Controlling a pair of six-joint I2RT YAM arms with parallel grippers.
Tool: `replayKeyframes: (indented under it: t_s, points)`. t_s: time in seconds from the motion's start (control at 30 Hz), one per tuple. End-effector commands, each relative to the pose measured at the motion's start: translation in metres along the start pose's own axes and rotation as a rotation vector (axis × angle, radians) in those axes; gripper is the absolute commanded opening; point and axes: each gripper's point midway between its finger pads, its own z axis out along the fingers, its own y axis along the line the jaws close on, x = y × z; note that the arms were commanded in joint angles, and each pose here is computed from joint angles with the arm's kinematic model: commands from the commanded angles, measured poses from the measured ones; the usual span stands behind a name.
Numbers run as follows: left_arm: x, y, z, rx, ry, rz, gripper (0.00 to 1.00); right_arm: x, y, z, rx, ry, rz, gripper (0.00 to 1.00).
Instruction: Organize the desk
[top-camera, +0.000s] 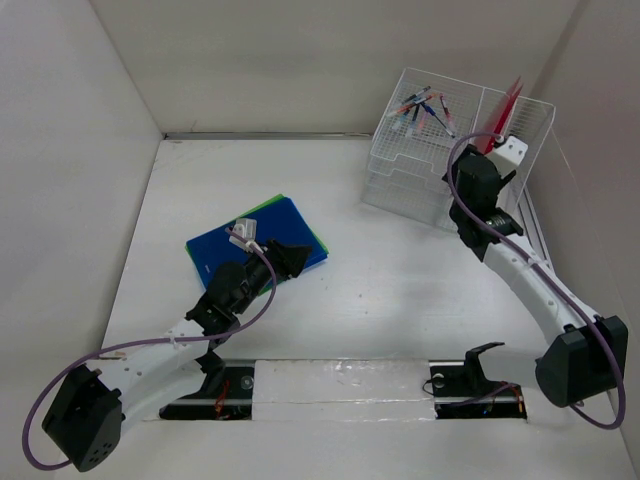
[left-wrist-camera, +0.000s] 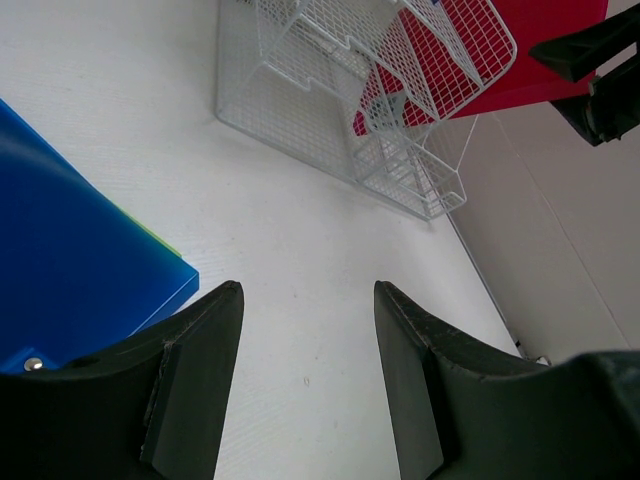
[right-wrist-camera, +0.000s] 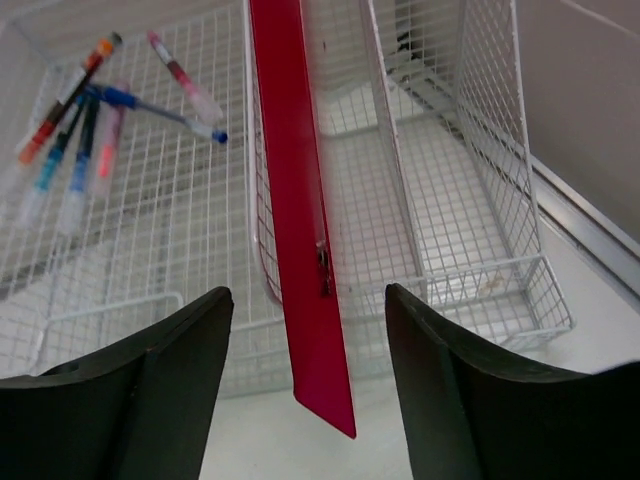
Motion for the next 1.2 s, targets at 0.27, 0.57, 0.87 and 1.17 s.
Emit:
replayKeyframes:
  t_s: [0.27,0.57,0.87,1.17]
  points:
    - [-0.010,-0.012,0.001,0.047,-0.041,0.002,0.51,-0.044,-0.002,0.011,0.055,-0.125,0.095,0.08]
    - [-0.009,-0.014,0.002,0.056,-0.035,0.001,0.51,-0.093,-0.008,-0.008,-0.008,-0.084,0.041,0.00]
    - [-0.009,-0.013,0.002,0.054,-0.035,0.001,0.51,-0.055,-0.001,0.026,-0.055,0.158,-0.083,0.00]
    - [-0.009,-0.013,0.002,0.055,-0.036,0.001,0.51,-0.039,0.001,0.043,-0.109,0.285,-0.061,0.00]
